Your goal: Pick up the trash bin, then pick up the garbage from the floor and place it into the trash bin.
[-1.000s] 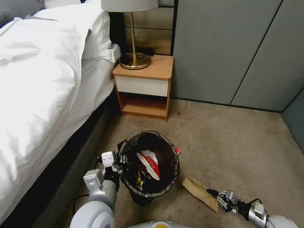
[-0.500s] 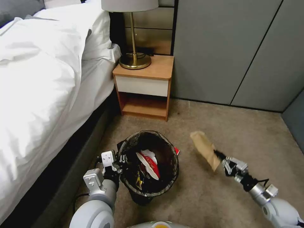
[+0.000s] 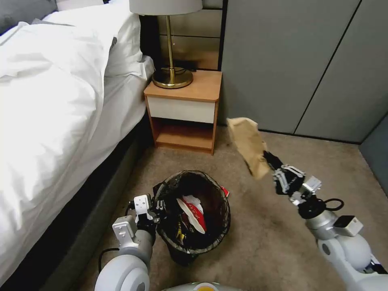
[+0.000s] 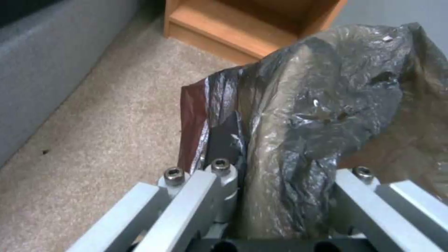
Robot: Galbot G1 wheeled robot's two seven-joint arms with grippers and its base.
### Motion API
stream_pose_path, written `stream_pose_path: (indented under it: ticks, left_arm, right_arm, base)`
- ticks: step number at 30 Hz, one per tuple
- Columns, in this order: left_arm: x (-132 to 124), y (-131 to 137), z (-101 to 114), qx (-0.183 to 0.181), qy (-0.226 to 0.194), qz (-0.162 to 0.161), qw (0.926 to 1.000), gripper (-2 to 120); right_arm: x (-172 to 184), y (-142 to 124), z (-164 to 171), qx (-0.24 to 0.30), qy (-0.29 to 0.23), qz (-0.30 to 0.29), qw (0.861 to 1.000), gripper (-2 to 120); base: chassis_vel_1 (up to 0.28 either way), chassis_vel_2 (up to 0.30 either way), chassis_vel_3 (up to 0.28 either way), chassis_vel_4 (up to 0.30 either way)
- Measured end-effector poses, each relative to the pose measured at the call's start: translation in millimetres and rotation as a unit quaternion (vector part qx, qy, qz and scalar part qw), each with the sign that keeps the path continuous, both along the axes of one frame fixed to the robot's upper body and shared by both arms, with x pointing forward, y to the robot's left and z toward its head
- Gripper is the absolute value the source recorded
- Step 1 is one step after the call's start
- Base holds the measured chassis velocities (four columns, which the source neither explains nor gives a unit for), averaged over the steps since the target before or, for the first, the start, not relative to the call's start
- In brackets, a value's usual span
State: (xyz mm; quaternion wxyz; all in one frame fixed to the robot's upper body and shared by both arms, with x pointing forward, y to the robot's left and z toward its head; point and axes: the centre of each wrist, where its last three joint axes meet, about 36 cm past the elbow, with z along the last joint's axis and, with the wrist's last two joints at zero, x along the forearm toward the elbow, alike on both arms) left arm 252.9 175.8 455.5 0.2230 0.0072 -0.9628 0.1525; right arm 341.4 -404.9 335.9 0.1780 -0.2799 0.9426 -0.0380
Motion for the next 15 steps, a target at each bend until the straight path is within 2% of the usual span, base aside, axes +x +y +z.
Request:
stream_pose_path:
  ticks: [1, 3, 4, 5, 7, 8, 9, 12, 15]
  left_arm:
    - [0, 0, 0, 0.0, 0.0, 0.0, 1.0, 83]
    - [0, -2, -4, -0.001, 0.006, -0.002, 1.0, 83]
    - [1, -3, -5, -0.001, 0.008, -0.003, 1.0, 83]
    - [1, -3, -5, -0.001, 0.008, -0.003, 1.0, 83]
    - [3, -4, -7, -0.002, 0.009, -0.004, 0.9999, 83]
    - [4, -5, -8, -0.002, 0.011, -0.005, 0.9999, 83]
    - [4, -5, -8, -0.002, 0.011, -0.005, 0.9999, 83]
    - [4, -10, -12, -0.003, 0.016, -0.009, 0.9998, 83]
    - [3, -11, -13, -0.003, 0.017, -0.01, 0.9998, 83]
  right_arm:
    - [0, 0, 0, 0.0, 0.0, 0.0, 1.0, 0]
    - [-1, 45, 40, 0.028, -0.046, 0.035, 0.998, 0]
    - [-4, 64, 51, 0.036, -0.055, 0.049, 0.997, 0]
    - [-4, 64, 51, 0.036, -0.055, 0.049, 0.997, 0]
    - [-17, 108, 72, 0.047, -0.064, 0.098, 0.992, 0]
    - [-24, 126, 69, 0.048, -0.047, 0.122, 0.99, 0]
    - [-24, 126, 69, 0.048, -0.047, 0.122, 0.99, 0]
    - [-44, 166, 37, 0.039, -0.001, 0.176, 0.984, 0]
    - [-48, 179, 24, 0.03, 0.018, 0.193, 0.981, 0]
  base:
    - [0.0, 0.0, 0.0, 0.0]
    - [0.0, 0.0, 0.0, 0.0]
    - [0.0, 0.0, 0.0, 0.0]
    - [0.0, 0.0, 0.0, 0.0]
    - [0.0, 0.0, 0.0, 0.0]
    - [0.0, 0.0, 0.0, 0.0]
    - [0.0, 0.0, 0.0, 0.0]
    - [0.0, 0.0, 0.0, 0.0]
    - [0.0, 0.0, 0.0, 0.0]
